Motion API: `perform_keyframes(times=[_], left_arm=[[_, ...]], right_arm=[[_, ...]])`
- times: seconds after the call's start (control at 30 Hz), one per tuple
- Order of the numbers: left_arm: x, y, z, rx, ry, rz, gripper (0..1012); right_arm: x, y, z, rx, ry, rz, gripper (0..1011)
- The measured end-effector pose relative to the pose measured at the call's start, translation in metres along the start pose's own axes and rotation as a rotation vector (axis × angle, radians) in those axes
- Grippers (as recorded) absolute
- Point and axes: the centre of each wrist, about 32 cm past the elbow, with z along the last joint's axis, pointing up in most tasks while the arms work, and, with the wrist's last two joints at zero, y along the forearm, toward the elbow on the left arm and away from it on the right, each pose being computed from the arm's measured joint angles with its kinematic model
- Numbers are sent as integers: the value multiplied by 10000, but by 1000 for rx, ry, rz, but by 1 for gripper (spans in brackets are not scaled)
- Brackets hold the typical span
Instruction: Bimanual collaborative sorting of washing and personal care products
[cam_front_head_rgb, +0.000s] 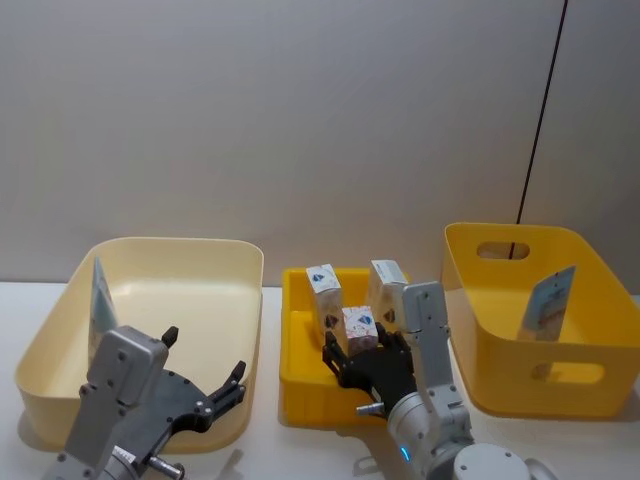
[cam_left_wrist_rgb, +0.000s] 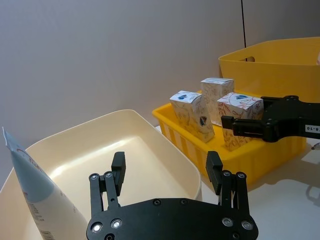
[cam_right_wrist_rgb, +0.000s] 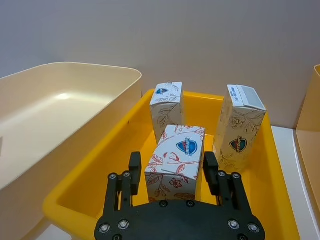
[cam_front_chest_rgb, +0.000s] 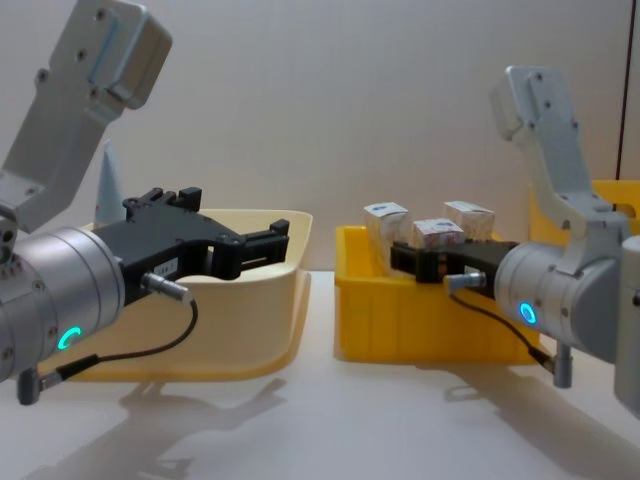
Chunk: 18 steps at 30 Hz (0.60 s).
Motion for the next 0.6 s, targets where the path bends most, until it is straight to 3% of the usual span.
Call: perform_keyframes(times=[0.1,0.4,0.6], left_arm=[[0,0,0,0,0,0,1004],[0,0,0,0,0,0,1003],[0,0,0,0,0,0,1003]], right_arm=[[-2,7,-1,-1,1,-2,683],[-7,14,-6,-3,2,-5,436],[4,2,-2,23,5,1,415]])
